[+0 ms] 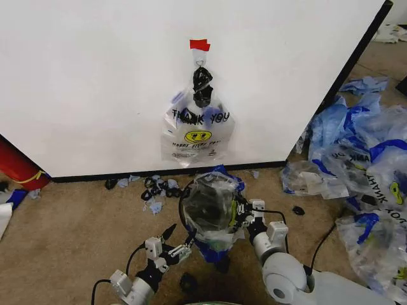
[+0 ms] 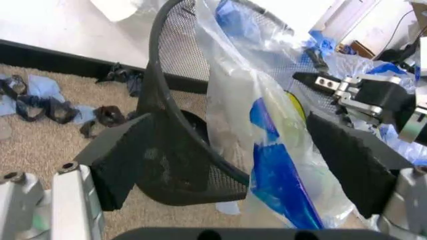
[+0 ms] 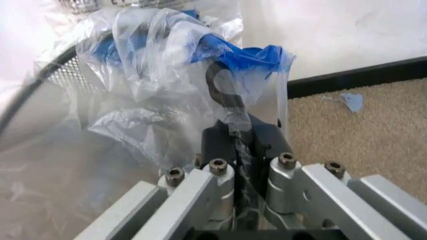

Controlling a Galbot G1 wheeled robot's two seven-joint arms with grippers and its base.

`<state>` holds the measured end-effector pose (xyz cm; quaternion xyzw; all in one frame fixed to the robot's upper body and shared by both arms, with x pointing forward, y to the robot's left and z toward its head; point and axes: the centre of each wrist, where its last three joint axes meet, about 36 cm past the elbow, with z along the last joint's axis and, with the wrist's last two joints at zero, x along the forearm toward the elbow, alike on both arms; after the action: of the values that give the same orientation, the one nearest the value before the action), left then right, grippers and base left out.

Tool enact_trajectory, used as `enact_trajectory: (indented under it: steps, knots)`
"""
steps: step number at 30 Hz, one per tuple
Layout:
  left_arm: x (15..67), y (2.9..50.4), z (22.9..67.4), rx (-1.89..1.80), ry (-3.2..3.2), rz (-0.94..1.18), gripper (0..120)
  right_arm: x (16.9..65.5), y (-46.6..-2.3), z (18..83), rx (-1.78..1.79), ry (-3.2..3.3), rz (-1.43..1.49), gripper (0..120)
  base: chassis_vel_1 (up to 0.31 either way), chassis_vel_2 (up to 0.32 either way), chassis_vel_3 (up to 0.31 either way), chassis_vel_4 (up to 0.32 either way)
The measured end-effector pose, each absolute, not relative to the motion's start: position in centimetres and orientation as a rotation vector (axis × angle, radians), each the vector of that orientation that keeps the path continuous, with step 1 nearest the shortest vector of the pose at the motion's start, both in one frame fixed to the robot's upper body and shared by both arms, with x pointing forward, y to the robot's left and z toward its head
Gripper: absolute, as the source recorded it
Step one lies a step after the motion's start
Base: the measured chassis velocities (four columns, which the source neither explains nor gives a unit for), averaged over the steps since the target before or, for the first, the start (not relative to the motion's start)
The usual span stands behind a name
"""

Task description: Pick up the garbage bag from the wall and place it over the trash bin.

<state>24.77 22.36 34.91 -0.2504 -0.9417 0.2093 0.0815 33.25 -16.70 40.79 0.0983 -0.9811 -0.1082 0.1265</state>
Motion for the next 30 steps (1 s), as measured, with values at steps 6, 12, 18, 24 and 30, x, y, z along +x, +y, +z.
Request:
enact_trajectory:
  steps: [6,12,18,24,30]
  knots:
    - [24.89,22.43,34.72,-0.742,-2.816,0.622,91,32.85,-16.74,40.81,0.299,-2.85,-0.344,1,0.0,0.0,0.0,0.0]
    - [24.86,22.56,34.4,-0.732,-2.816,0.618,91,32.55,-16.92,40.96,0.303,-2.847,-0.362,1,0.0,0.0,0.0,0.0]
    - [24.83,22.67,34.33,-0.728,-2.817,0.614,91,32.87,-17.13,41.25,0.295,-2.852,-0.374,1,0.0,0.0,0.0,0.0]
    - [25.21,22.57,34.94,-0.736,-2.831,0.629,91,33.06,-17.24,41.13,0.285,-2.856,-0.371,1,0.0,0.0,0.0,0.0]
    - [25.47,22.49,35.24,-0.738,-2.839,0.64,91,33.09,-17.32,40.86,0.279,-2.858,-0.359,1,0.0,0.0,0.0,0.0]
